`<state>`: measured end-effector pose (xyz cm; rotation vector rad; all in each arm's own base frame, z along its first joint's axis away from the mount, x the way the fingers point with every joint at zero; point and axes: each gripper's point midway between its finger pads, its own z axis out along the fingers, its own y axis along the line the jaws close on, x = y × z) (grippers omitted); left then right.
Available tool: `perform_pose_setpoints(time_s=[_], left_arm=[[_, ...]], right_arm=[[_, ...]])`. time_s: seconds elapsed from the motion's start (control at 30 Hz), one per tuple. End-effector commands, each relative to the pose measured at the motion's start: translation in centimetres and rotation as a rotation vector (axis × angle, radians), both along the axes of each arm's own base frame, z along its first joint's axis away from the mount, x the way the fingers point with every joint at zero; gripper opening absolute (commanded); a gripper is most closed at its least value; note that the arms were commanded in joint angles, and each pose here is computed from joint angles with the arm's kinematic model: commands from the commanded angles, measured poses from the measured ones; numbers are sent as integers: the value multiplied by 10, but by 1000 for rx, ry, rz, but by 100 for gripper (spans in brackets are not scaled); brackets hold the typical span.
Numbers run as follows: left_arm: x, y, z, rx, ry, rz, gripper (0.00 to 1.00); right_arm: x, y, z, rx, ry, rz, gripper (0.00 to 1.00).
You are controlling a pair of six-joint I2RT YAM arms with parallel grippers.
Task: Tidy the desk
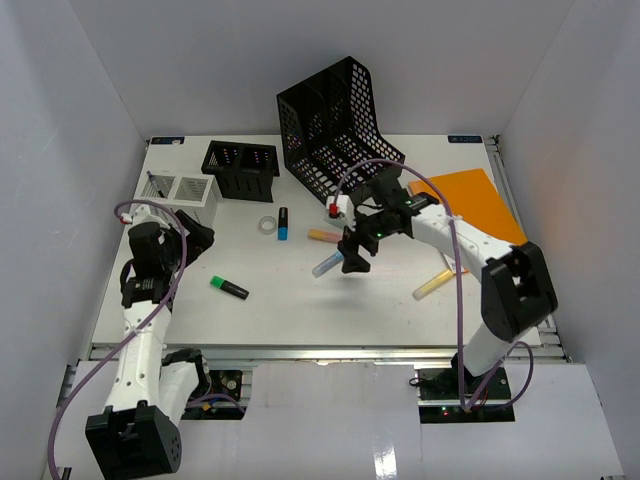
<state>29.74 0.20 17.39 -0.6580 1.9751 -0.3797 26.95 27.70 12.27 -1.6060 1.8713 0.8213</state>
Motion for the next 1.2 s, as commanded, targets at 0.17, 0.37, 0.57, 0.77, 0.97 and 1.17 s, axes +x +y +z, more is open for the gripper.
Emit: perform_pose_setpoints(time_s=[0.17, 0.37, 0.57, 0.77, 0.97, 1.17], left_arm=[[-19, 3, -10, -18, 67, 49, 98], [-21, -2, -27, -39, 120, 27, 98], [-24, -1, -32, -44, 133, 35, 98], [-28, 0, -40, -45, 165, 44, 98], [-31, 0, -49, -55, 192, 60, 98], [-33, 3, -54, -55, 216, 84, 98]], right_arm=[[9, 53, 15, -10, 16, 52, 99], [8, 58, 13, 6, 36, 56, 98], [5, 59, 12, 18, 39, 74, 98], [-1, 61, 15, 41, 48, 107, 97], [-6, 60, 15, 51, 54, 120, 96], [-10, 57, 17, 55, 50, 127, 96]])
